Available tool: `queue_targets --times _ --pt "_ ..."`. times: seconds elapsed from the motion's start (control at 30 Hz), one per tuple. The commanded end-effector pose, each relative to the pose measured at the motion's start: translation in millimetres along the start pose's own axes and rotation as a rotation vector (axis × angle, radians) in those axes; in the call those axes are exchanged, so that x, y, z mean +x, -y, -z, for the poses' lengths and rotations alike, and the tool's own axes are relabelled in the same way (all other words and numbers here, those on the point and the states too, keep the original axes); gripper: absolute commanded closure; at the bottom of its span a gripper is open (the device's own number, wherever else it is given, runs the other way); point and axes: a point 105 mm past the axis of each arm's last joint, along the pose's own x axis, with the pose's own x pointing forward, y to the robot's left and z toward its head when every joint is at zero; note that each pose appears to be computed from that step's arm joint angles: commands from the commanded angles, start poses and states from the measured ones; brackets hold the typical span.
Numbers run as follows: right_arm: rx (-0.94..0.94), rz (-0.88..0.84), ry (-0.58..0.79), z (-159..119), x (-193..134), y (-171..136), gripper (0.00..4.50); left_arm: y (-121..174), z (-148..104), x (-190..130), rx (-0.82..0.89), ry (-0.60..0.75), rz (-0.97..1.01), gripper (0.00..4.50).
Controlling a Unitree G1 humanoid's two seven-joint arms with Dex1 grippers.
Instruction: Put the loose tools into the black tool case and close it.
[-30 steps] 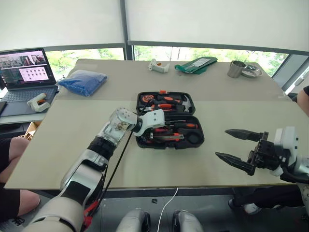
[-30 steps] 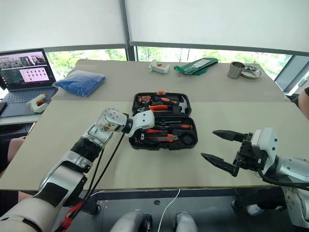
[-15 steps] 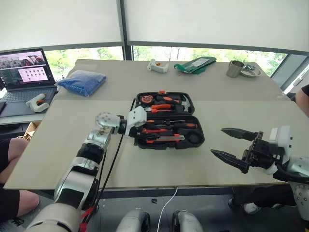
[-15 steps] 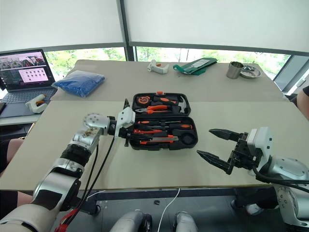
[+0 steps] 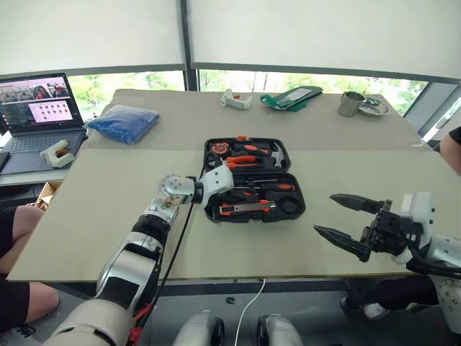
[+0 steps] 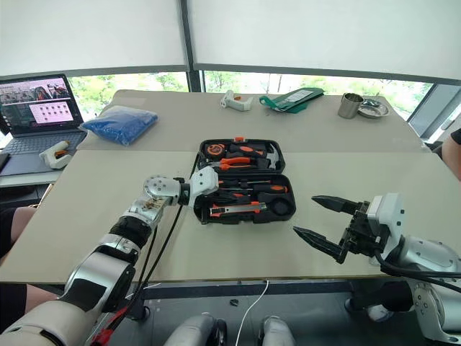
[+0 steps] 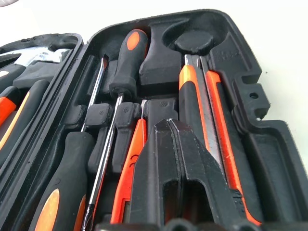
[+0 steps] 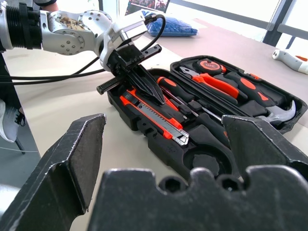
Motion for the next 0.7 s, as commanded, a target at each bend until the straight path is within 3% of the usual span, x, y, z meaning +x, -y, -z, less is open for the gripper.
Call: queue_targets --times 0.03,0.23,0.33,0.43,0.57,0.7 --pt "-0.028 0.006 0.033 -10 -2 -2 0.0 23 22 8 0.036 -0.123 0.11 4.48" --pt "-0.018 0.003 0.039 -8 2 -5 0.0 32 49 18 0.041 -0.277 0.078 4.48" --pt "-0.016 -0.002 0.042 -7 4 -6 0.0 32 48 24 0.048 -0.272 0.037 4.48" --pt "-0.016 -0.005 0.044 -7 5 -5 0.0 29 31 27 0.028 -0.157 0.0 4.48" --pt "-0.018 -0.007 0.046 -8 4 -5 0.0 15 -9 20 -0.039 0.106 -0.071 4.48" --pt "-0.016 -0.007 0.048 -7 4 -6 0.0 8 -27 11 -0.074 0.225 -0.099 4.48"
